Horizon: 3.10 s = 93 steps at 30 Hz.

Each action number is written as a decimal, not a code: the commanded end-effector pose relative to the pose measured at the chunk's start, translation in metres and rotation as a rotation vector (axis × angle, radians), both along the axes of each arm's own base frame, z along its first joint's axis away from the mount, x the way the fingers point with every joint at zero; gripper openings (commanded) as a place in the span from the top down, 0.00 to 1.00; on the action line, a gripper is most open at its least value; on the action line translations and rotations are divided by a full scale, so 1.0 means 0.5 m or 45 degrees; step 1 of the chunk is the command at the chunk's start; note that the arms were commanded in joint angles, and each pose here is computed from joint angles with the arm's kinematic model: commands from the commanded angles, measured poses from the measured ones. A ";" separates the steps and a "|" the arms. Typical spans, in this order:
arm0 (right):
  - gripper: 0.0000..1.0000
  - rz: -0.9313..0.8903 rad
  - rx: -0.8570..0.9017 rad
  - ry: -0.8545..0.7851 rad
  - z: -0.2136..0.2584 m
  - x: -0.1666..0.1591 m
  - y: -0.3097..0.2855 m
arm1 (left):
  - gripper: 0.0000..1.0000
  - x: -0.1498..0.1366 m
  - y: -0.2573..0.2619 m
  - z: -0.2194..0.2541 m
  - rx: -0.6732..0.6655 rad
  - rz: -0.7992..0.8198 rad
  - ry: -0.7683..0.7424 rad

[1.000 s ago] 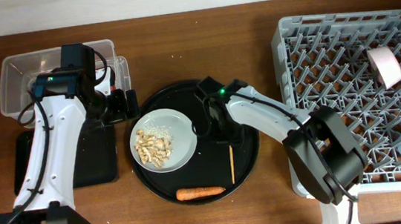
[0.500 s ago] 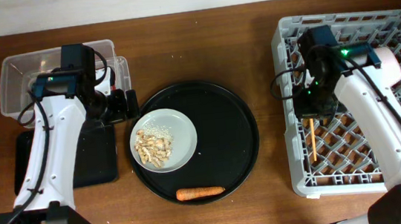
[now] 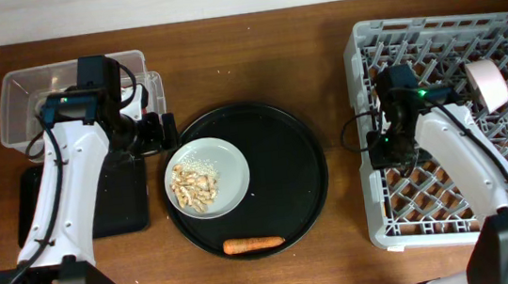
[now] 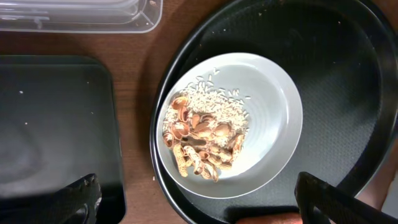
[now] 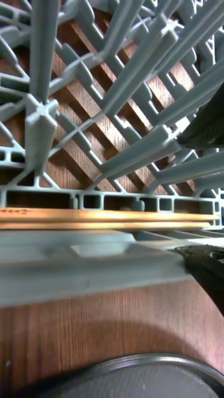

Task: Sort waste into correct bins and load items into the dishwasher rack
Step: 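Place the second chopstick in the dish rack, then grasp the grey plate edge with the left gripper and lift, then carry the grey plate left over the black tray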

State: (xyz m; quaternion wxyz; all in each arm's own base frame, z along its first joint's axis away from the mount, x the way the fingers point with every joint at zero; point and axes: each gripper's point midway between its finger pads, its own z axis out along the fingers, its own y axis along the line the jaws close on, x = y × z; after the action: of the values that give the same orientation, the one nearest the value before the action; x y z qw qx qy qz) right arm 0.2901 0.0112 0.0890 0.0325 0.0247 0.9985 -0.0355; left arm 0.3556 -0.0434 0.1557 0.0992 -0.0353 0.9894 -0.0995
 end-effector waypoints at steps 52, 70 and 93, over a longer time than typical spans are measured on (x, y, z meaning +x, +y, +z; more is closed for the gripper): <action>0.40 -0.203 0.337 -0.338 0.188 -0.018 -0.053 | 1.00 -0.089 -0.306 -0.323 0.473 -0.229 0.321; 0.40 -0.183 0.314 -0.328 0.186 -0.022 -0.057 | 1.00 -0.076 -0.238 -0.126 0.657 -0.135 0.335; 0.40 -0.190 0.284 -0.299 0.181 -0.033 -0.064 | 1.00 -0.066 0.070 -0.079 0.055 0.019 0.193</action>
State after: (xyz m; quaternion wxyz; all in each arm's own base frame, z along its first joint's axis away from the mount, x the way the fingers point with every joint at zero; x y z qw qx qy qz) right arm 0.2761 -0.0189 0.1826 0.1493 0.1088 0.9794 0.0816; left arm 0.3193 -0.0023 0.1095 0.0048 -0.0961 0.9952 -0.0151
